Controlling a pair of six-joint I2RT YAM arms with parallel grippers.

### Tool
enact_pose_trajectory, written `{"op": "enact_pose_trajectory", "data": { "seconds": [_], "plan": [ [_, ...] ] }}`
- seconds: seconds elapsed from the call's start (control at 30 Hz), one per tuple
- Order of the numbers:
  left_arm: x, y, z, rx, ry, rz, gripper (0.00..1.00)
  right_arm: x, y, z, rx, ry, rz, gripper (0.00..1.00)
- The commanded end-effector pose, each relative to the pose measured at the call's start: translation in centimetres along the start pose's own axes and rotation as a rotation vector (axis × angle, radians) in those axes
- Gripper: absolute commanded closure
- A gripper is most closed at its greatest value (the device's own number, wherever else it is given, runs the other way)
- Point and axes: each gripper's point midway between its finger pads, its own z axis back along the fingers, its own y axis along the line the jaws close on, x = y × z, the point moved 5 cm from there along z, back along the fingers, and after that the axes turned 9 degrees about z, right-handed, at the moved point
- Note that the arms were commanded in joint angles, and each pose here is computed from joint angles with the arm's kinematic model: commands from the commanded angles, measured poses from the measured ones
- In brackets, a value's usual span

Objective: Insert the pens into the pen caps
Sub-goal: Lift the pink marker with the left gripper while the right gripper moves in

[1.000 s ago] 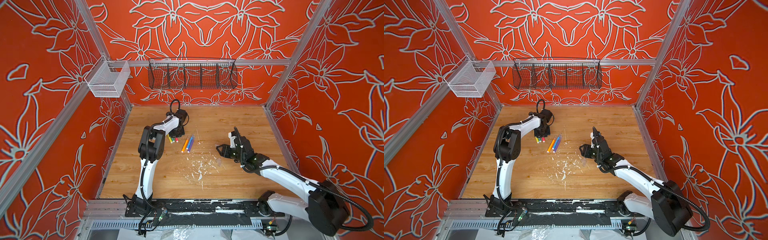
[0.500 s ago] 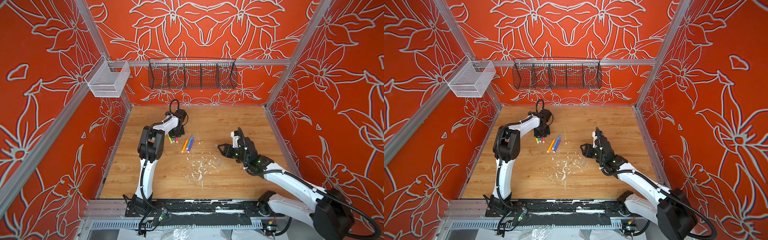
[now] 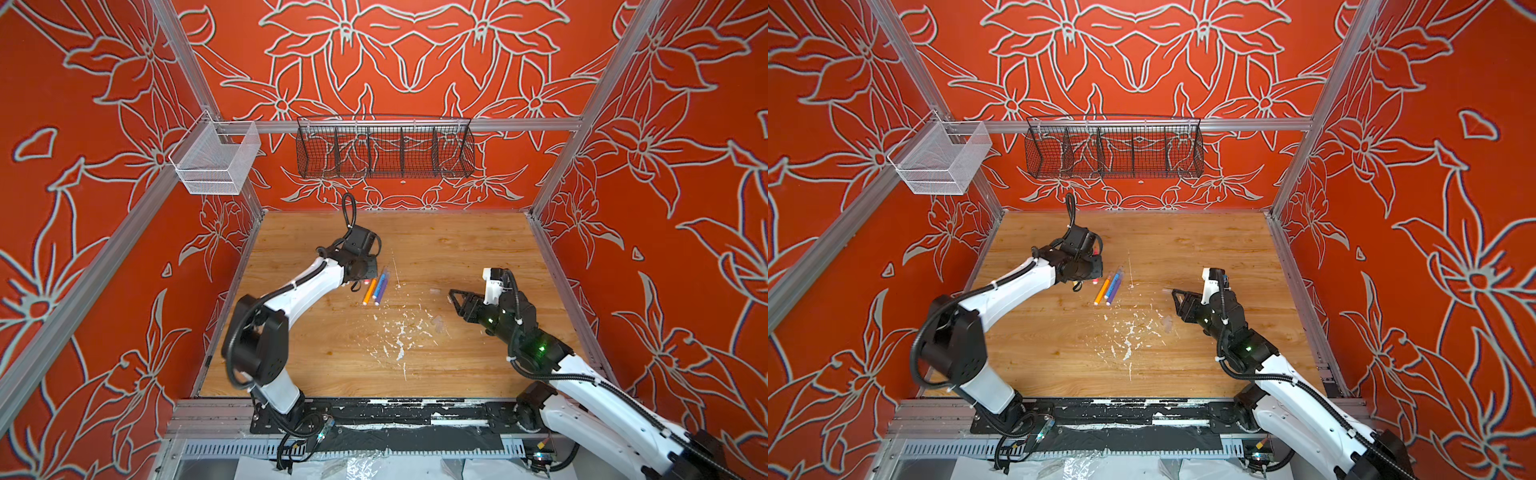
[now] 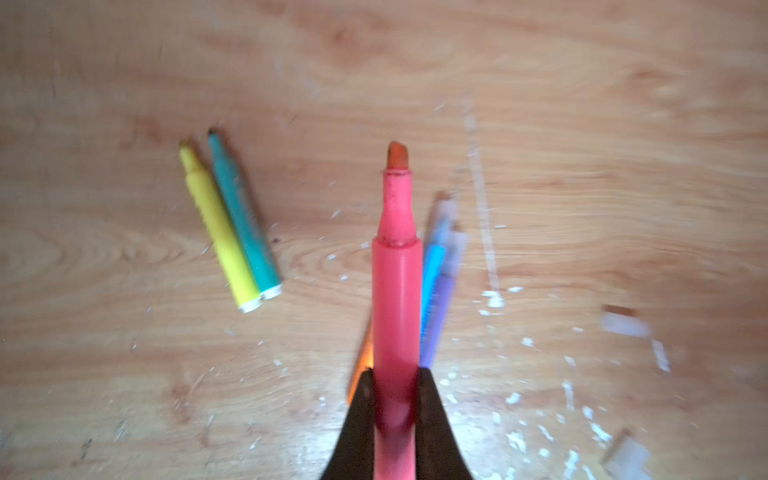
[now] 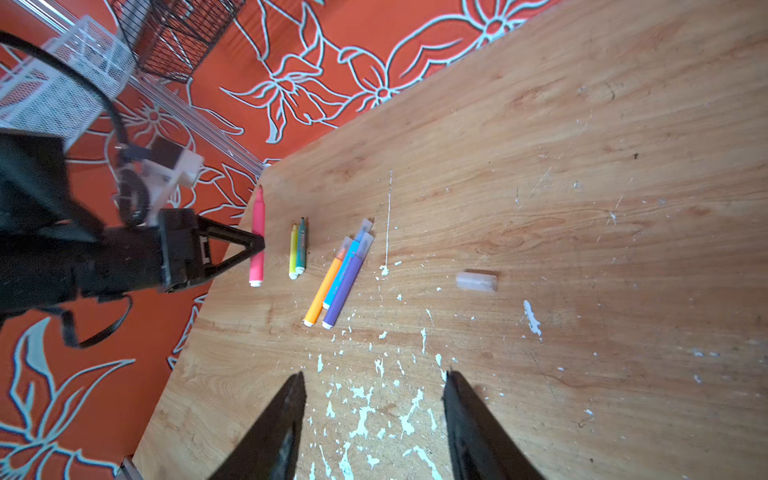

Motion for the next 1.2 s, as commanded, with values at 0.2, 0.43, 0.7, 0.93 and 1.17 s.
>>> {"op": "enact_pose_trajectory", "data": {
  "seconds": [0.2,0.43,0.7,0.93,1.17],
  "plan": [
    [-5.3,-7.4,5.7,-0.588,-0.211,-0.338,1.0,1.1,1.2,1.5,0.157,-0.147,-0.025,0.41],
    [-6.5,-8.3,8.1,-0.641,-0.282,-0.441,1.0,1.7,3.9,2.4,0.364,-0.179,-0.006,0.4],
    [-8.1,-10.6,7.8,-0.586,-0.26,-0.532,1.0,1.9,5.6,2.1,0.481,-0.147,0.006,0.39],
    [-9.9,-12.7,7.8,-0.585,-0.224,-0.599,1.0,1.8,5.9,1.7,0.497,-0.123,0.01,0.39],
    [-11.6,-14.1,7.3,-0.563,-0.205,-0.687,1.0,1.7,6.0,1.1,0.493,-0.102,0.009,0.43]
  ]
}}
